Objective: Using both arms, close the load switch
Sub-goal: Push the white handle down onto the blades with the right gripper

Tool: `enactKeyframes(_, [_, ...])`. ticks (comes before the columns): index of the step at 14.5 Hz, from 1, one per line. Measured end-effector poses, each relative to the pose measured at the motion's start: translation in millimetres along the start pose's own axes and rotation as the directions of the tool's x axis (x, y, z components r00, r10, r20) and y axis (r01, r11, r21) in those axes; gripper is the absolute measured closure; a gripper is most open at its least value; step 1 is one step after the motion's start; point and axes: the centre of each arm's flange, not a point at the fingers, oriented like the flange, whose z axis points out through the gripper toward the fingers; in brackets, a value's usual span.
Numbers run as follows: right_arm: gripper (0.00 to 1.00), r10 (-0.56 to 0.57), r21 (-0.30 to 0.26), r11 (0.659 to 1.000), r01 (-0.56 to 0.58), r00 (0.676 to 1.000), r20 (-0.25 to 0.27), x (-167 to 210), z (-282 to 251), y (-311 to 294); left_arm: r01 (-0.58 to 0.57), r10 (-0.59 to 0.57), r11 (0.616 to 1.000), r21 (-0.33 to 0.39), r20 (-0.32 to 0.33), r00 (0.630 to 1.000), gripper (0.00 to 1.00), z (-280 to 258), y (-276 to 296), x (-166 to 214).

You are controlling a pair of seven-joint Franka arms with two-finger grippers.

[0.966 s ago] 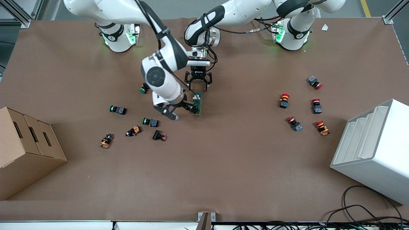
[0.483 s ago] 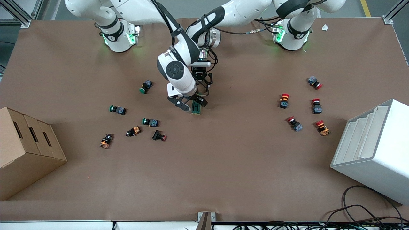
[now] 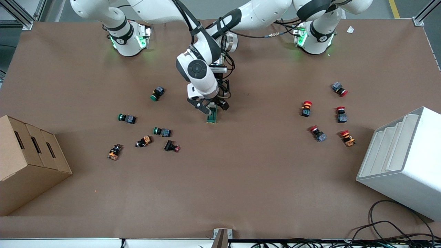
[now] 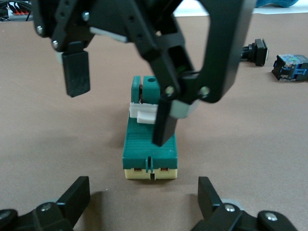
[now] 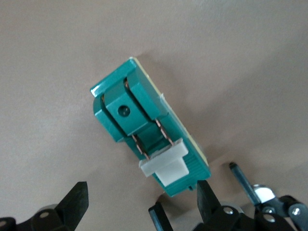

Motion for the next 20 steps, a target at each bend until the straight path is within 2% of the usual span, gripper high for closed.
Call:
enactKeyframes(11, [0.00,0.028,0.034,0.999,-0.028,1.000,-0.010,6,7,-6,-0.005,0.005,1.000,0.002,-0.010,1.000,0.00,1,0,-1])
enactKeyframes(20, [0.00,0.067,0.033,0.997,-0.067,0.998,0.018,16,-11,-16,-0.009,0.009,1.000,-0.001,-0.016,1.000,0.00,2,0,-2])
